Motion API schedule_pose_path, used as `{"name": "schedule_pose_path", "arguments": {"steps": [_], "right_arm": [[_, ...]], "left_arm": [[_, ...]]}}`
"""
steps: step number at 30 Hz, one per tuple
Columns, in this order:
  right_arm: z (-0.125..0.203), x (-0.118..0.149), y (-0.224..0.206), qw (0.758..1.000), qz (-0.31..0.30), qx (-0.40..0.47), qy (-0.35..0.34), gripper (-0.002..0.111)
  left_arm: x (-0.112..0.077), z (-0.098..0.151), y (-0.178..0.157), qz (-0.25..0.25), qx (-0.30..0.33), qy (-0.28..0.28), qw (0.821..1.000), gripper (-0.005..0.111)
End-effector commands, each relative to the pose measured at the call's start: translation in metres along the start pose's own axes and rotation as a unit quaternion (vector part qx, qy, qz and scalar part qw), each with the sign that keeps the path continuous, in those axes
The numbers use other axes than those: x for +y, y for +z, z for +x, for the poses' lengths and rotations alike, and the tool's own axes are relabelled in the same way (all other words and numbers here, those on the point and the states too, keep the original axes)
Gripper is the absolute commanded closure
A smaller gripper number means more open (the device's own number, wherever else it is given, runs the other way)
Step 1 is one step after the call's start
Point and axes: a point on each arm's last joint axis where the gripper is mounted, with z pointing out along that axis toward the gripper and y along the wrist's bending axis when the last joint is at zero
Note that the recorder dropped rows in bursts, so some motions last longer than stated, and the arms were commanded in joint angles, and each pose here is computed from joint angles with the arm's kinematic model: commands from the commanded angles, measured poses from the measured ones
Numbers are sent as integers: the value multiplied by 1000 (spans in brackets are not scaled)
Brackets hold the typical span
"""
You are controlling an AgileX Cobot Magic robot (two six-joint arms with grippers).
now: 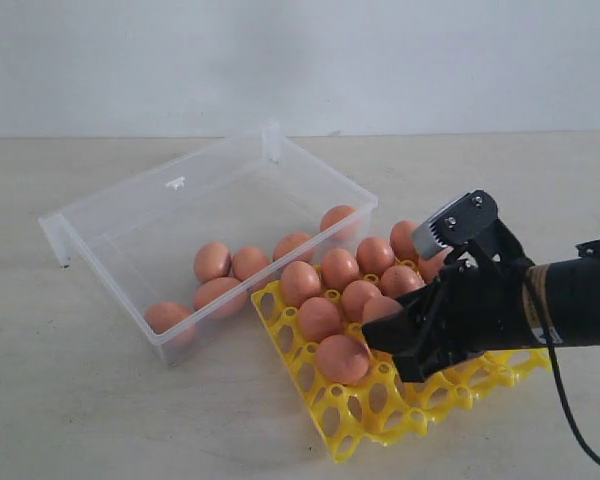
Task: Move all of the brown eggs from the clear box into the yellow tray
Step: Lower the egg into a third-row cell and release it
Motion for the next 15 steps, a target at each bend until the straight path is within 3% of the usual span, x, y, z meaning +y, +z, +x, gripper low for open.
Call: {"name": "schedule_pose_path", "arguments": {"steps": [1, 12, 15], "right_arm": [[-1, 8, 7, 1000, 26, 9, -2, 109], [-9, 7, 7, 999, 30, -32, 11, 108], [-9, 8, 7, 999, 26, -36, 11, 102]], "left_arm": [[0, -1, 0, -2, -2, 1, 1000, 111], [0, -1, 0, -2, -3, 1, 1000, 111], [0, -1, 0, -2, -3, 1, 1000, 111]]}}
